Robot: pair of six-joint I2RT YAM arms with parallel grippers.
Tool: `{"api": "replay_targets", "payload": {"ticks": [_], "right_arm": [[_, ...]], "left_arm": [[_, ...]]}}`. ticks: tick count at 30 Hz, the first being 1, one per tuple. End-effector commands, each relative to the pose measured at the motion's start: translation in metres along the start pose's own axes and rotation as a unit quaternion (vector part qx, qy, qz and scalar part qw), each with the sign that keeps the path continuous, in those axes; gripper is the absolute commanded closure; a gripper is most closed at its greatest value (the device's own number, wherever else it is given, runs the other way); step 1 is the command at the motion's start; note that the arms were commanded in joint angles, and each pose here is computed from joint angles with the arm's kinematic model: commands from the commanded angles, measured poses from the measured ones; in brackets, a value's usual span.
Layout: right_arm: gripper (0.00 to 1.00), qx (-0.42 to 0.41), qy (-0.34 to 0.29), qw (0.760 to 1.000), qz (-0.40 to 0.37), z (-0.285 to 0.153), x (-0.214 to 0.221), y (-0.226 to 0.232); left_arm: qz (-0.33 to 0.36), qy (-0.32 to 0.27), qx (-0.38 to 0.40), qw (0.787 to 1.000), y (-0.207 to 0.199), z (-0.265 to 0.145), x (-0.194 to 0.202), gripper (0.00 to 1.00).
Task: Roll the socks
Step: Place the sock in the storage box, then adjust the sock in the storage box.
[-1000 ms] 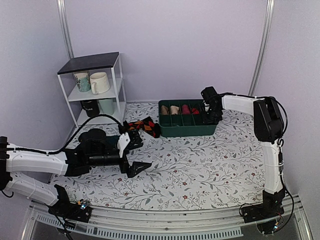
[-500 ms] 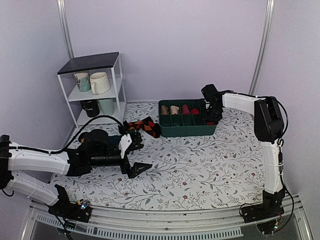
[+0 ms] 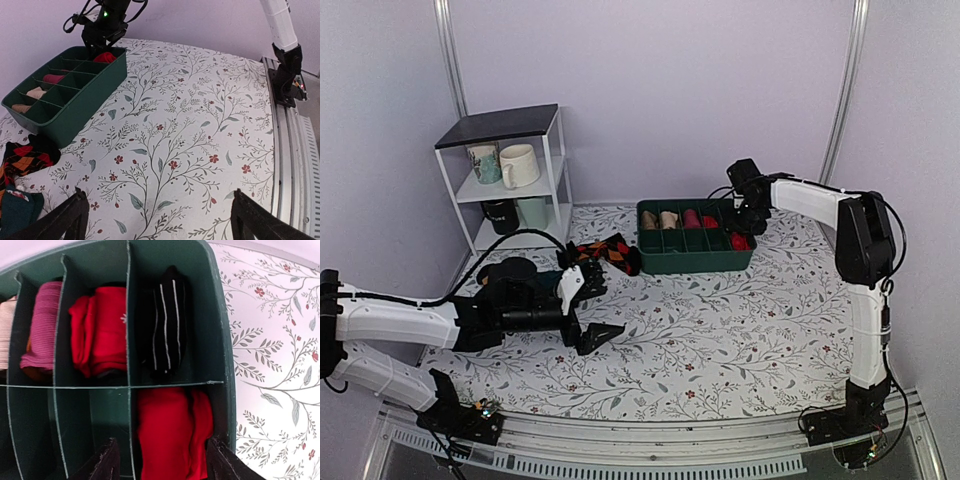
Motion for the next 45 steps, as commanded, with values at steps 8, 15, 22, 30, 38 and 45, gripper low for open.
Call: {"api": "replay_targets", "payload": {"ticks": [8,15,22,30,38,45], "right_arm": [[0.36,-0.068,-0.064,0.996,0.011,-0.064,-0.028,0.011],[0.55,-0.121,-0.069,0.990,-0.008,-0.064,-0.025,0.026],[0.86,-0.120,-0.042,0.992,0.004,-0.034,-0.018,0.018],[0.89,-0.105,-0.017,0.994,-0.002,-0.011,-0.004,0.012],[0.90,-0.069,0.044,0.997,-0.009,0.002,0.034,-0.005],[0.91,-0.044,0.074,0.996,0.004,0.006,0.061,-0.019]], "left_arm": [[0.000,0.008,-0.027,1.000,0.014,0.001,-0.004,0.01],[-0.007,0.017,-0.029,0.999,0.016,0.005,-0.005,0.01],[-0.014,0.019,-0.028,0.999,0.015,0.004,-0.005,0.01],[-0.010,0.024,-0.028,0.999,0.015,0.004,0.001,0.01],[-0.007,0.025,-0.028,0.999,0.013,0.003,0.006,0.00],[-0.005,0.027,-0.029,0.999,0.013,0.003,0.010,0.01]]}}
Point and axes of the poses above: each gripper's point midway between its finger pads, its own z axis out along the fingers, its own y axis along the line the jaws close on, x = y × z, the point moved 1 cm from there along -z, back along the fingers, and after that the axes turned 6 degrees about z, right-handed, at the moved point
